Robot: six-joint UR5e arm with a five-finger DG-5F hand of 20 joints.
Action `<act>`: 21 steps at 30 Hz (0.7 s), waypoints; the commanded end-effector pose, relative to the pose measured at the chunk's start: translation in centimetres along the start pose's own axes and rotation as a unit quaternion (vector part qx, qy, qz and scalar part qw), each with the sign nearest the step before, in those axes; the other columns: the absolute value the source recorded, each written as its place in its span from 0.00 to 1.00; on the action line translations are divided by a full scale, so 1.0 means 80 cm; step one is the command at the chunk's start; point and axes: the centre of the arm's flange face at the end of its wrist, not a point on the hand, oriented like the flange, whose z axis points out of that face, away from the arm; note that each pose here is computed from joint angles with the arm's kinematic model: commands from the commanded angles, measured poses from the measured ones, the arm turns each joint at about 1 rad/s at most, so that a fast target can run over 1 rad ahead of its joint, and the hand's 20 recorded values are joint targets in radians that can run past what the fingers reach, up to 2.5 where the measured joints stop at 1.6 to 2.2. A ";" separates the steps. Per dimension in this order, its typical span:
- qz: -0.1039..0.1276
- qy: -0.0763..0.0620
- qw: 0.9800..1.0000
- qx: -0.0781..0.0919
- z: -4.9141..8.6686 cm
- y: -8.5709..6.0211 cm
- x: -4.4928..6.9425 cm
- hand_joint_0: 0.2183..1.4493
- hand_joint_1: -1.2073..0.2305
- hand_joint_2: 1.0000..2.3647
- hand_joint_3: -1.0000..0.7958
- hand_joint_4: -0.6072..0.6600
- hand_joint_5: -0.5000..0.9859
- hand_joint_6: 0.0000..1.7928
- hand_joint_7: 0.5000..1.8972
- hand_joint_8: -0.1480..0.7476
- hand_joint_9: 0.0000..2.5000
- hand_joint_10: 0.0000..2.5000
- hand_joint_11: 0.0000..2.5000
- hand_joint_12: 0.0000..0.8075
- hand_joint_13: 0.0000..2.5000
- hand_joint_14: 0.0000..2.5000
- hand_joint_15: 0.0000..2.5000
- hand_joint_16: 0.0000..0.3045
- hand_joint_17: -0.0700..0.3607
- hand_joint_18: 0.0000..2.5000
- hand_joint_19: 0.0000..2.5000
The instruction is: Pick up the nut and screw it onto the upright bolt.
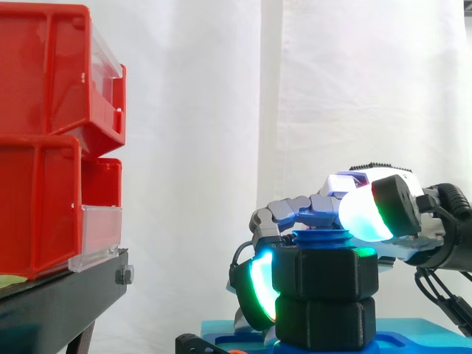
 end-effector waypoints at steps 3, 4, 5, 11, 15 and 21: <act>-0.001 0.001 1.000 0.001 0.000 0.000 0.000 0.20 0.62 0.00 0.28 0.63 0.37 0.30 0.61 0.47 0.42 0.00 0.00 0.31 0.30 0.00 0.00 0.06 0.25 0.14 0.00; -0.001 0.001 1.000 0.001 0.000 -0.001 0.001 0.20 0.62 0.00 0.28 0.63 0.37 0.30 0.61 0.47 0.42 0.00 0.00 0.31 0.30 0.00 0.00 0.06 0.25 0.14 0.00; -0.001 0.000 1.000 0.000 0.001 0.001 0.001 0.20 0.62 0.00 0.28 0.63 0.37 0.30 0.61 0.47 0.42 0.00 0.00 0.31 0.30 0.00 0.00 0.06 0.25 0.14 0.00; 0.001 0.005 1.000 0.003 0.000 0.002 0.003 0.20 0.62 0.00 0.28 0.63 0.37 0.30 0.61 0.47 0.42 0.00 0.00 0.31 0.30 0.00 0.00 0.06 0.25 0.14 0.00; 0.007 0.015 1.000 0.007 -0.001 0.004 0.007 0.20 0.62 0.00 0.28 0.62 0.37 0.30 0.61 0.46 0.42 0.00 0.00 0.31 0.30 0.00 0.00 0.06 0.25 0.14 0.00; 0.014 0.025 0.999 0.014 -0.004 0.003 0.011 0.20 0.61 0.00 0.28 0.63 0.37 0.30 0.61 0.47 0.43 0.00 0.00 0.31 0.31 0.00 0.00 0.06 0.25 0.15 0.00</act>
